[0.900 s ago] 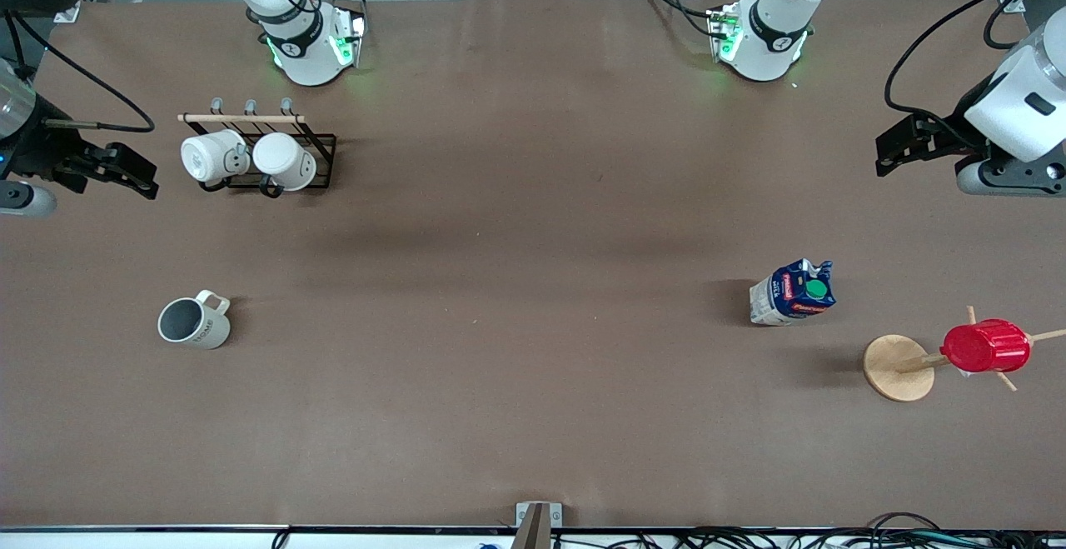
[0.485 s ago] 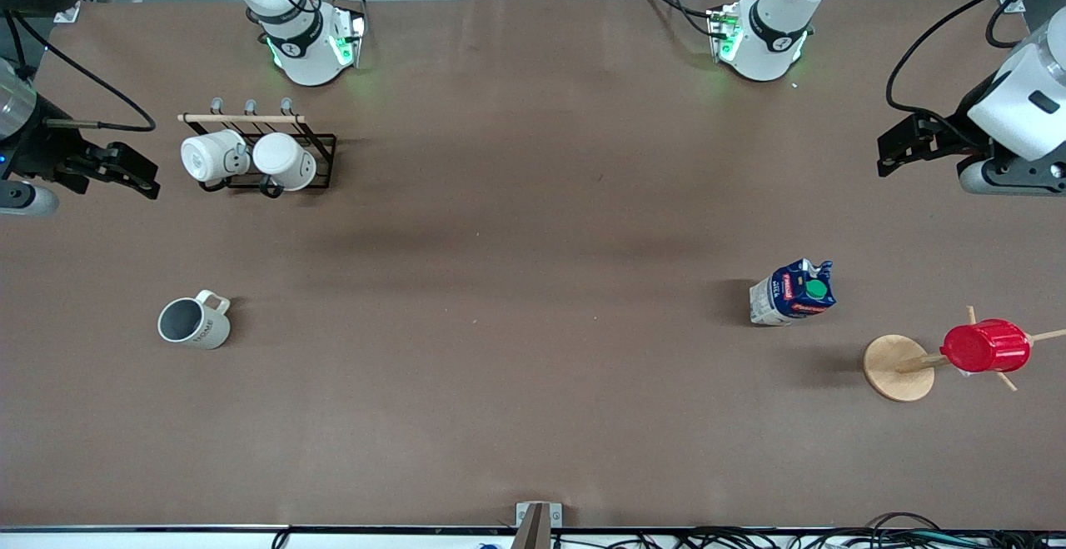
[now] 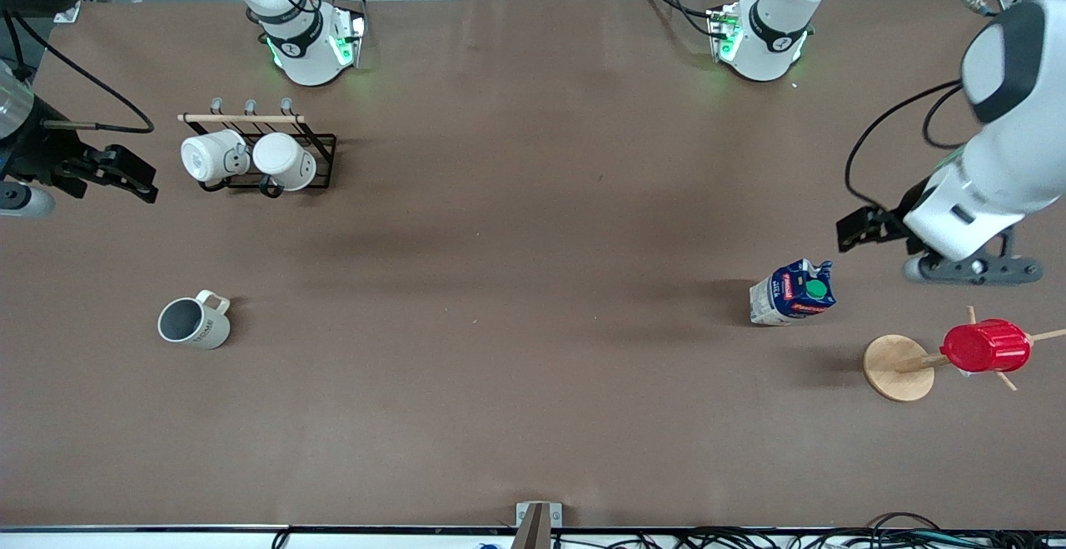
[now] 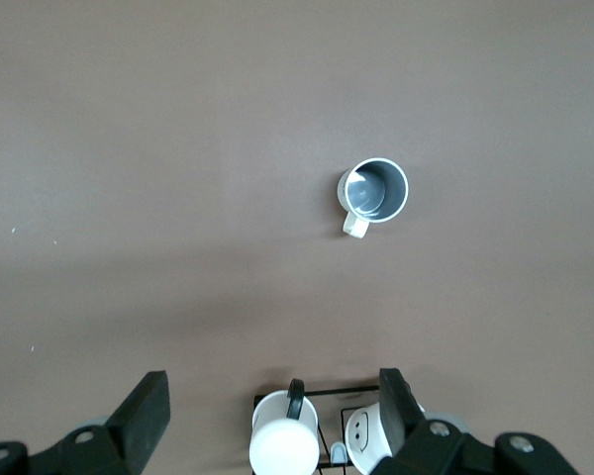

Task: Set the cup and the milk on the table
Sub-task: 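Reach the right gripper to the white cup while the left gripper reaches the milk carton, then close the right gripper on the cup while the left gripper grasps the carton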

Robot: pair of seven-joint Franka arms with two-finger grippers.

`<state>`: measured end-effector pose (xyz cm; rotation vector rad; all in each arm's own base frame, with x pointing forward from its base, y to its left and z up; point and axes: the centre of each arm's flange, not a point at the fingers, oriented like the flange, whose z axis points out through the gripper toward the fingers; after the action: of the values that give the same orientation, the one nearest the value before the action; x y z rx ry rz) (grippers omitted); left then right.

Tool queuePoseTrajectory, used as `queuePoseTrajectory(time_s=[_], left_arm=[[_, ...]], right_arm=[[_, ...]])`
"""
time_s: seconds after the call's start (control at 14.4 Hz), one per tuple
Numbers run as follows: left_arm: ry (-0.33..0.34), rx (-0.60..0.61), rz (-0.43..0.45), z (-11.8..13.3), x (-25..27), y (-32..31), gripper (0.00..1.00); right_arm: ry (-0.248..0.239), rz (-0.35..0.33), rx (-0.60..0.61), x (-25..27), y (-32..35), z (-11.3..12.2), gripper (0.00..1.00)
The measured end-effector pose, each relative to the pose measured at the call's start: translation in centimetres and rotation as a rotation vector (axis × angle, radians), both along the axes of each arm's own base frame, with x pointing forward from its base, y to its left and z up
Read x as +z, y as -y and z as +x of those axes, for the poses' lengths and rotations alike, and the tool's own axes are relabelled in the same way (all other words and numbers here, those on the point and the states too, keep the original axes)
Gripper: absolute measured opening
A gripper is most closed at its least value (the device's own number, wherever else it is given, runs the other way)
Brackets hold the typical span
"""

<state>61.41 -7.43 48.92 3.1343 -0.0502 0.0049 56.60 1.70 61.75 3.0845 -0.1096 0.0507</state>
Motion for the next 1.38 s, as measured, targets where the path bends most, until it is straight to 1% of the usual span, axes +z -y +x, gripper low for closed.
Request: queuePoseTrajectory(time_s=[0.21, 0.35, 0.42, 0.55, 0.83, 0.97, 1.04, 1.11, 1.18, 1.25, 1.32, 1.38], left_arm=[[-0.008, 0.037, 0.0, -0.7, -4.9, 0.1, 1.0], [-0.001, 0.042, -0.003, -1.3, -7.7, 0.1, 1.0], [0.003, 0.042, -0.005, -1.6, -9.0, 0.1, 1.0], [0.011, 0.042, -0.009, -1.8, -11.3, 0.1, 1.0], [0.015, 0.06, -0.022, -1.1, -15.1, -0.9, 1.0], [0.013, 0.063, -0.026, -0.9, -16.4, -1.0, 1.0], [0.013, 0.063, -0.027, -0.8, -16.7, -0.9, 0.99], [0.012, 0.062, -0.028, -0.8, -16.9, -0.9, 0.96], [0.011, 0.061, -0.028, -0.8, -17.0, -0.8, 0.89], [0.011, 0.061, -0.028, -0.8, -17.0, -0.8, 0.89], [0.01, 0.06, -0.028, -0.8, -17.0, -0.8, 0.83], [0.009, 0.06, -0.028, -0.8, -17.1, -0.8, 0.73]], right_arm=[[0.029, 0.001, -0.023, -0.9, 1.7, 0.7, 0.94], [0.056, 0.002, -0.034, -4.0, 3.5, 1.8, 0.94], [0.068, 0.003, -0.032, -6.4, 4.7, 2.6, 0.94], [0.074, 0.006, -0.027, -12.0, 7.1, 4.2, 0.94], [0.061, 0.023, -0.045, -22.7, 10.3, 7.5, 0.94], [0.059, 0.029, -0.025, -27.0, 11.8, 8.5, 0.94], [0.048, 0.032, -0.014, -28.8, 12.7, 8.7, 0.94], [0.032, 0.035, -0.005, -30.4, 13.6, 8.9, 0.94], [0.016, 0.039, 0.001, -31.9, 14.5, 9.1, 0.94], [0.002, 0.044, 0.005, -33.1, 15.2, 9.2, 0.94], [-0.007, 0.046, 0.009, -34.0, 15.8, 9.3, 0.94], [-0.013, 0.049, 0.013, -34.6, 16.3, 9.3, 0.94]])
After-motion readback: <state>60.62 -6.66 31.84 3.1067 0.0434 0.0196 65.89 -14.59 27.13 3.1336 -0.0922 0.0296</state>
